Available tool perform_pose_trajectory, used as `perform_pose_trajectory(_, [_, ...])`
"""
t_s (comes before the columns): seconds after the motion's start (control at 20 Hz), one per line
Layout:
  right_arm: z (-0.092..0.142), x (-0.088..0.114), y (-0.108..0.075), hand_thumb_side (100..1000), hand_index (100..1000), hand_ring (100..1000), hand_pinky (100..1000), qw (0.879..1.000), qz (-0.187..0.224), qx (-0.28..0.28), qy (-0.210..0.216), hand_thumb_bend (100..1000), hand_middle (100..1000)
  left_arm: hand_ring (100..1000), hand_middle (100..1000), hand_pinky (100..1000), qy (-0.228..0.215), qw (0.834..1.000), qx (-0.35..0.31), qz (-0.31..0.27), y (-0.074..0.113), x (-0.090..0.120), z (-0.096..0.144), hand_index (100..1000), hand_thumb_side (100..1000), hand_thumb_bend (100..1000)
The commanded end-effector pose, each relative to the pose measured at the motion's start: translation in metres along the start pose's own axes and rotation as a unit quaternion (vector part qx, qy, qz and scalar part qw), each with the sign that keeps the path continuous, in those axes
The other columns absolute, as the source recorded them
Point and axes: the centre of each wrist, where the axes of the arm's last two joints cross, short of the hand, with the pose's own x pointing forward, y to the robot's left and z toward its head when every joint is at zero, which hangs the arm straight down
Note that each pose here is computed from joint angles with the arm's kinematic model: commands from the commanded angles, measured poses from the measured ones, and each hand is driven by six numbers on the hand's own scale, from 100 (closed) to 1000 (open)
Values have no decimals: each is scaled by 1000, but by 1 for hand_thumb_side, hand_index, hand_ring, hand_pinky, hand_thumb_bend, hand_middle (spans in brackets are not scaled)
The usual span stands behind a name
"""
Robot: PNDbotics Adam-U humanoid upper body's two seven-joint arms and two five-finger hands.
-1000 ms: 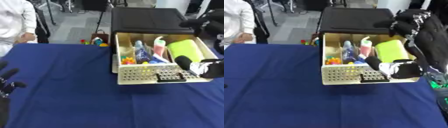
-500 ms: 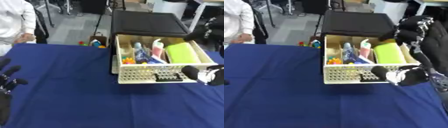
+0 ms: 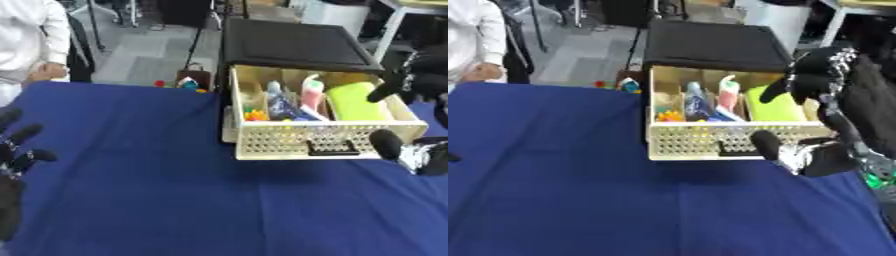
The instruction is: Pick up objects from table and place into drawer.
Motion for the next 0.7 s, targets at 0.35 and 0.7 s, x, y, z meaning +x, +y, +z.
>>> perform_pose_trajectory(0.35, [13,4,9,1000,473,139,179,999,-40,26,26,386,149,804,851,545,3,1000,-6,-12,4,6,-1,822,1000,113])
perform_pose_trajectory(0.7, [24,13,21,1000,475,114,159,995,-73,54,49,456,147,805,852,544,9,1000,-8,-12,3,5,0,822,1000,113])
